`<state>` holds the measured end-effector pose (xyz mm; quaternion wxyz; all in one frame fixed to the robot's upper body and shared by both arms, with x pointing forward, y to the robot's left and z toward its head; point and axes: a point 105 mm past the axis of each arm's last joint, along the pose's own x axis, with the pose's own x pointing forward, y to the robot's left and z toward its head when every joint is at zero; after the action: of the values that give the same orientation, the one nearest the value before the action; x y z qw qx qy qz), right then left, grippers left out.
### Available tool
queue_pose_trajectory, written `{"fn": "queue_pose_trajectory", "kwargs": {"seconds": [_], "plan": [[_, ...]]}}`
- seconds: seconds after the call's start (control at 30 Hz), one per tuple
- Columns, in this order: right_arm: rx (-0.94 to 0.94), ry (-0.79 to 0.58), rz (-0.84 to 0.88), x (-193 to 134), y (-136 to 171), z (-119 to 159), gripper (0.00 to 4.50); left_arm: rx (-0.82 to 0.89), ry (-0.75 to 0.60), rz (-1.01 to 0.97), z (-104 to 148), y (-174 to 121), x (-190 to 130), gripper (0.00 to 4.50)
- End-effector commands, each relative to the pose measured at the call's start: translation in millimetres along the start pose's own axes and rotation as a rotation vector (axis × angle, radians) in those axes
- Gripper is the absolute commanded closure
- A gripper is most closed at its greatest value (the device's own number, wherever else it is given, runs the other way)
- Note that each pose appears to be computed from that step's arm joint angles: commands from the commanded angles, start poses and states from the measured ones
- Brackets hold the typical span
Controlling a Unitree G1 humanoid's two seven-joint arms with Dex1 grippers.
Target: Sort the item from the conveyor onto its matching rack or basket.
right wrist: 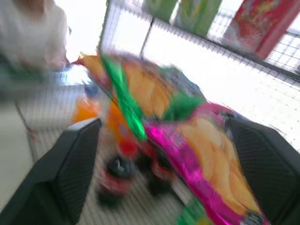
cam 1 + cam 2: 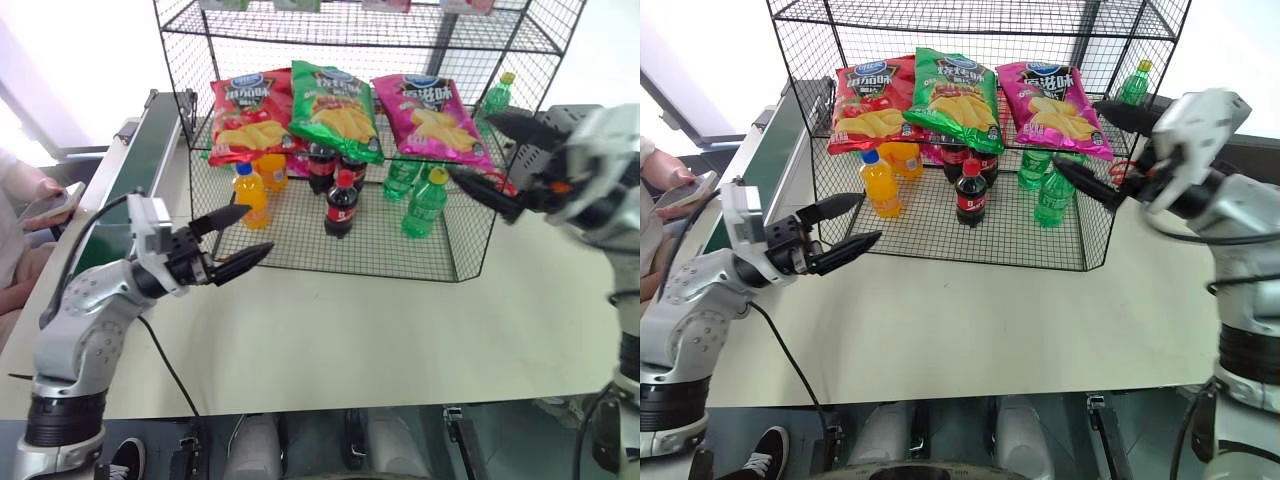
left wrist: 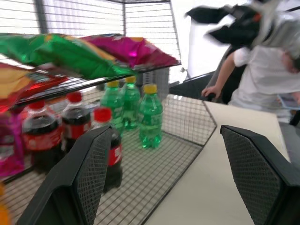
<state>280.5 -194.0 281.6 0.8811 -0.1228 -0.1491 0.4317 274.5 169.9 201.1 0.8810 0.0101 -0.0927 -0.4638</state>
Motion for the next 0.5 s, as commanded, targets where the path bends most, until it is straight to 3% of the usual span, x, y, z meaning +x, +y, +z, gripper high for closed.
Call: {"fn": "queue_pose_trajectory", "kwargs": {"seconds": [0.03, 0.13, 0.3, 0.4, 0.5], "plan": [[0.180, 0.083, 0.173, -13, 44, -22, 0.08, 0.043, 0.058, 0.077, 4, 8, -25, 0.58], [0.241, 0.137, 0.111, -26, 42, -42, 0.08, 0.065, 0.096, 0.136, 7, 17, -46, 0.58], [0.232, 0.317, 0.207, -48, 65, -74, 0.08, 0.072, 0.243, 0.259, -3, 35, -78, 0.58], [0.230, 0.305, 0.208, -44, 62, -77, 0.08, 0.100, 0.282, 0.289, -9, 38, -85, 0.58], [0.192, 0.300, 0.200, -41, 54, -77, 0.08, 0.118, 0.420, 0.282, -27, 37, -91, 0.58]]}}
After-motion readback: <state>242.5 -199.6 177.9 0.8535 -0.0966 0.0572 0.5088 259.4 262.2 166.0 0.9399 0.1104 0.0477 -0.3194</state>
